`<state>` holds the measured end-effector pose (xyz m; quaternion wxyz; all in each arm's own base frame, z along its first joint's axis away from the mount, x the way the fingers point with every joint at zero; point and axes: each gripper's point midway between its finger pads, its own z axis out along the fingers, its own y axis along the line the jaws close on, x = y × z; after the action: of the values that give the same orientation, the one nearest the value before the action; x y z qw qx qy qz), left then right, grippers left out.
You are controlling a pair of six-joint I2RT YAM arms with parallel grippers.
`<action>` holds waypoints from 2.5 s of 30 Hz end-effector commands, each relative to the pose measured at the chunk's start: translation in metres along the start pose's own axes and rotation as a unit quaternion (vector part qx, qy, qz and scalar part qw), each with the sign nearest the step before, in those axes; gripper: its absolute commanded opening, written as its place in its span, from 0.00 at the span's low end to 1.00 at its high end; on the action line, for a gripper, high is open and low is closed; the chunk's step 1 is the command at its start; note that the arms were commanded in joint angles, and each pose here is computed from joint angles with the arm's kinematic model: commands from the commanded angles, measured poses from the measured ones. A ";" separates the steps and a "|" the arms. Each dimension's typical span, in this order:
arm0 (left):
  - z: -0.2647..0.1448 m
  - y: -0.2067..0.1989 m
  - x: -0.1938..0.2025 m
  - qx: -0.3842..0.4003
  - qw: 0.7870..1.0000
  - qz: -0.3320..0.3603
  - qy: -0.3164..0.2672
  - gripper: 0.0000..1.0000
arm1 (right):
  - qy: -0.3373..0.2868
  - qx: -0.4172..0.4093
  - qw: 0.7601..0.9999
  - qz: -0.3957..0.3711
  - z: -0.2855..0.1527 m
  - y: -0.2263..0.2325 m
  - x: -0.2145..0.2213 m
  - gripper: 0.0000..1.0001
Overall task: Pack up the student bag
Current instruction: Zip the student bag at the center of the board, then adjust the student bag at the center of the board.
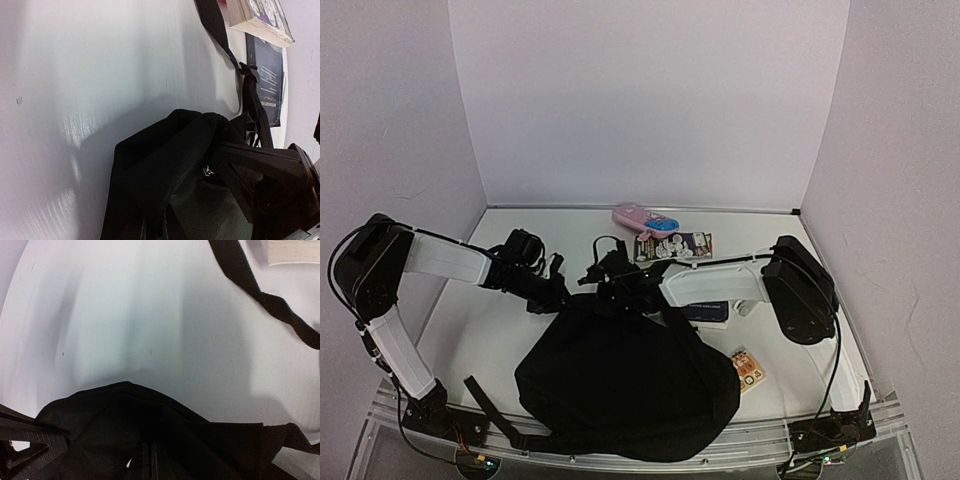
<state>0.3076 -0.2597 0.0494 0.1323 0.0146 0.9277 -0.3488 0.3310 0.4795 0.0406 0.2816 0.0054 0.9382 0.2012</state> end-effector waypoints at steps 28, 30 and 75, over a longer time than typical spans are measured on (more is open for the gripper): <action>-0.050 0.039 -0.017 -0.074 0.994 -0.047 -0.068 0.20 | -0.068 0.135 0.989 -0.008 -0.115 -0.090 -0.021 0.17; -0.057 0.035 -0.019 -0.075 0.994 -0.035 -0.072 0.37 | -0.065 0.119 0.991 -0.013 -0.125 -0.084 -0.027 0.45; 0.008 0.032 -0.019 -0.081 0.996 -0.016 0.038 0.45 | 0.181 -0.147 0.970 0.065 -0.144 -0.163 0.063 0.72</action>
<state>0.3325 -0.2357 0.0261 0.0841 0.0051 0.9610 -0.2634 0.2278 0.2677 0.0399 0.0959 0.0046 0.9475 0.3049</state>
